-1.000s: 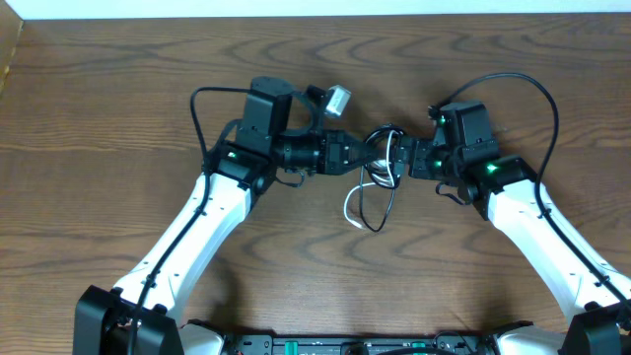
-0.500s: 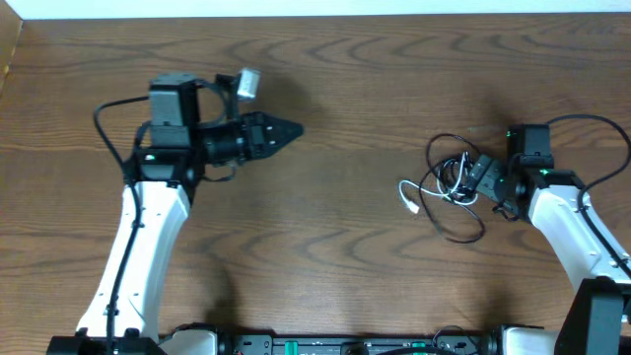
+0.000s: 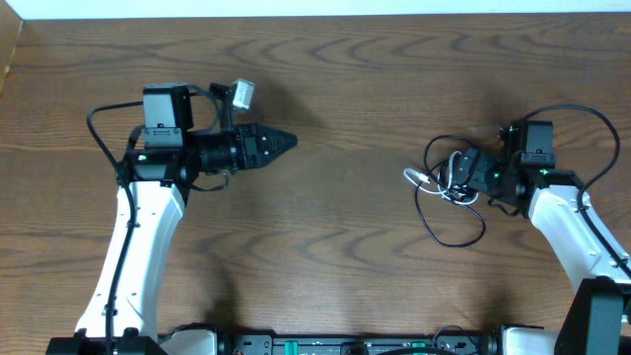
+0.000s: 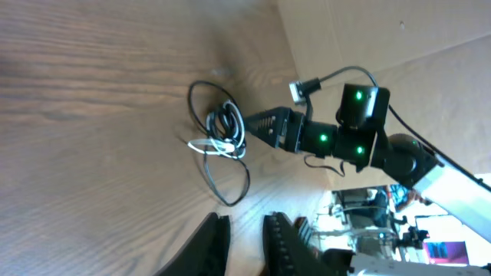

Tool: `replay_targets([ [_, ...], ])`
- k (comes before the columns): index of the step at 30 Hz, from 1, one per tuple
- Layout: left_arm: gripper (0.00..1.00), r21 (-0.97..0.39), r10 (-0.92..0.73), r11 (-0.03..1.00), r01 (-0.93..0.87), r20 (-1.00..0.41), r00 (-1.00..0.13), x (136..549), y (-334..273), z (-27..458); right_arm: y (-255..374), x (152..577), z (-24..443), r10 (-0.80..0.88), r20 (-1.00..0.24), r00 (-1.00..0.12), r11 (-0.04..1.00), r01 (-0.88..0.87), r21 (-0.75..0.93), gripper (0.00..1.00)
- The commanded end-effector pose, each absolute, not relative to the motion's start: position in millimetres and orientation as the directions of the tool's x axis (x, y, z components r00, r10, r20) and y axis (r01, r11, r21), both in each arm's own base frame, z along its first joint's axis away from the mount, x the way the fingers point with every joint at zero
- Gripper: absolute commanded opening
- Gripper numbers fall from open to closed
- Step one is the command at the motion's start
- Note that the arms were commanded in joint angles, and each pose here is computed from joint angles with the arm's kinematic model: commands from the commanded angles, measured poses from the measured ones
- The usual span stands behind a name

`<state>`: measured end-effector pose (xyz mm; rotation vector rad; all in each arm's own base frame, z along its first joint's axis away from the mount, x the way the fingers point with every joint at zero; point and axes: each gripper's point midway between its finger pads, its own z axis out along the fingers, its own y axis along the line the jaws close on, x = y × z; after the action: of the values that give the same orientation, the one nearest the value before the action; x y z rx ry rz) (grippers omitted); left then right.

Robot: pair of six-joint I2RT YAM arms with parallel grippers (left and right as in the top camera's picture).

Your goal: Untangle cables

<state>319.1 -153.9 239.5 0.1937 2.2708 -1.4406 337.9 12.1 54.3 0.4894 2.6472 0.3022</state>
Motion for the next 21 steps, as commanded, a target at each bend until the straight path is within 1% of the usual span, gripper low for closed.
replay_targets([
  [1, 0.22, -0.783, -0.063, 0.459, 0.420, -0.500, -0.864, 317, -162, 245, 53, 339, 64, 0.228, -0.385, -0.894, 0.910, 0.056, 0.410, 0.99],
  [5, 0.22, -0.762, -0.039, 0.499, 0.412, -0.495, -0.868, 315, -168, 236, 59, 340, 65, 0.227, -0.386, -0.894, 0.906, 0.049, 0.420, 0.99],
  [10, 0.22, -0.747, -0.001, 0.494, 0.445, -0.513, -0.859, 310, -175, 234, 68, 338, 65, 0.207, -0.384, -0.900, 0.906, 0.029, 0.422, 0.99],
  [17, 0.22, -0.745, 0.004, 0.495, 0.446, -0.512, -0.859, 309, -175, 232, 113, 334, 77, 0.047, -0.443, -0.895, 0.863, -0.186, 0.469, 0.99],
  [19, 0.22, -0.745, 0.007, 0.500, 0.442, -0.507, -0.862, 308, -175, 230, 122, 334, 78, 0.025, -0.456, -0.889, 0.861, -0.213, 0.462, 0.99],
  [21, 0.22, -0.737, 0.010, 0.525, 0.426, -0.495, -0.869, 307, -172, 224, 122, 335, 75, 0.034, -0.451, -0.892, 0.876, -0.191, 0.443, 0.99],
])
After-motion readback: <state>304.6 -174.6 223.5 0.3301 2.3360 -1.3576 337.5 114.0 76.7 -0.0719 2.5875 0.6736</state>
